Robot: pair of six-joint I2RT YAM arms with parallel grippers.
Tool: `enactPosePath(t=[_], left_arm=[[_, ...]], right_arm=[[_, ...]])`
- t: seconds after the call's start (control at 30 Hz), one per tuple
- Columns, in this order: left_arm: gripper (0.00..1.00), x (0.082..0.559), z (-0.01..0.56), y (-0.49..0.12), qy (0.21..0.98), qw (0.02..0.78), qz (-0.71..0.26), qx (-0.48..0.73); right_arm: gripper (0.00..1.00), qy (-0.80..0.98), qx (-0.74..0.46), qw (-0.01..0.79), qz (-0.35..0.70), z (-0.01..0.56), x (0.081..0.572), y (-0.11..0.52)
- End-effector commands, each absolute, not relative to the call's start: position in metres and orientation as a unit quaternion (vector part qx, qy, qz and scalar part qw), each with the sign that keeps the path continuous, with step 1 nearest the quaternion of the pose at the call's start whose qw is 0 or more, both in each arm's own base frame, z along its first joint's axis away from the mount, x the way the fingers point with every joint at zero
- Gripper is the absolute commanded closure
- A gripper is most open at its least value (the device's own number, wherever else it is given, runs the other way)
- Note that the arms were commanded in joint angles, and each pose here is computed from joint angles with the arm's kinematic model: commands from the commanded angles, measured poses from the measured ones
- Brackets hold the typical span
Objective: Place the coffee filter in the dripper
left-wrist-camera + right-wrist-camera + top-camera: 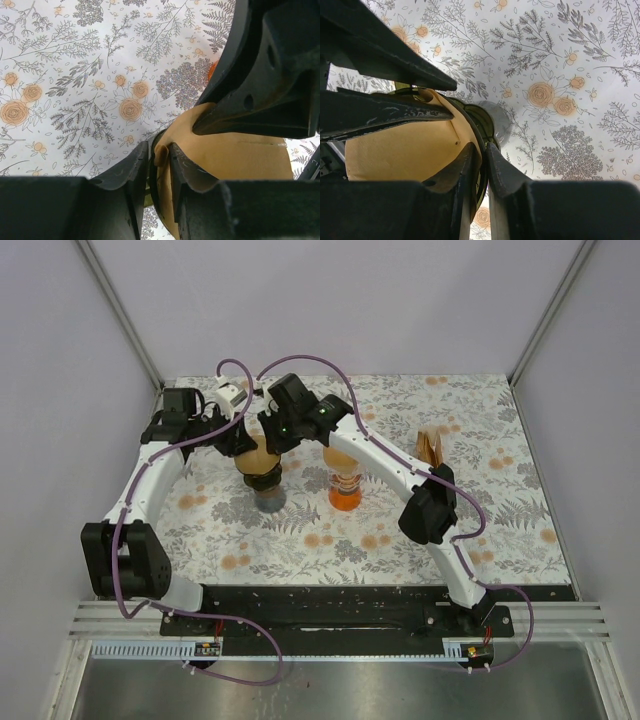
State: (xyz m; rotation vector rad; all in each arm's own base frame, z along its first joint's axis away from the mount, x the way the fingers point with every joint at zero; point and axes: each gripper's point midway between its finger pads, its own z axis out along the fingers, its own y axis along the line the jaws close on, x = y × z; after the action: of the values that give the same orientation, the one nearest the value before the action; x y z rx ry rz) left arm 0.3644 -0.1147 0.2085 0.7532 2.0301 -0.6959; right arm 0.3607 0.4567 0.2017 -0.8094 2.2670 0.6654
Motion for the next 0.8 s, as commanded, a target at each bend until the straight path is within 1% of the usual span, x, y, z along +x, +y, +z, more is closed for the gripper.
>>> enactPosePath(t=[0.0,0.13,0.17,0.3,0.7,0.73,0.77], left_arm=[[0.71,0.3778,0.2242,-0.1151,0.798,0.432,-0.275,0.318],[0.7,0.3807,0.223,-0.1155,0.799,0.427,-0.278,0.319],[0.73,0.3802,0.223,-0.1159,0.798,0.427,-0.28,0.32],[0.99,0.3782,0.2181,-0.1156,0.801,0.42,-0.281,0.321],[1.0,0.376,0.2219,-0.1138,0.799,0.427,-0.271,0.326],[0.85,0.377,0.2226,-0.113,0.799,0.428,-0.268,0.326],[0.64,0.3775,0.2222,-0.1118,0.8,0.428,-0.266,0.325]], right_arm=[[0.9,0.852,-0.325,0.325,0.25,0.2101,0.3583,0.4512],[0.93,0.849,-0.329,0.326,0.255,0.2116,0.3566,0.4518],[0.94,0.849,-0.328,0.327,0.255,0.2121,0.3566,0.4517],[0.95,0.848,-0.33,0.328,0.254,0.2129,0.3562,0.451],[0.96,0.848,-0.327,0.331,0.254,0.2157,0.3565,0.45],[0.96,0.848,-0.327,0.331,0.254,0.2161,0.3564,0.45],[0.96,0.848,-0.327,0.33,0.255,0.2159,0.3564,0.4504]])
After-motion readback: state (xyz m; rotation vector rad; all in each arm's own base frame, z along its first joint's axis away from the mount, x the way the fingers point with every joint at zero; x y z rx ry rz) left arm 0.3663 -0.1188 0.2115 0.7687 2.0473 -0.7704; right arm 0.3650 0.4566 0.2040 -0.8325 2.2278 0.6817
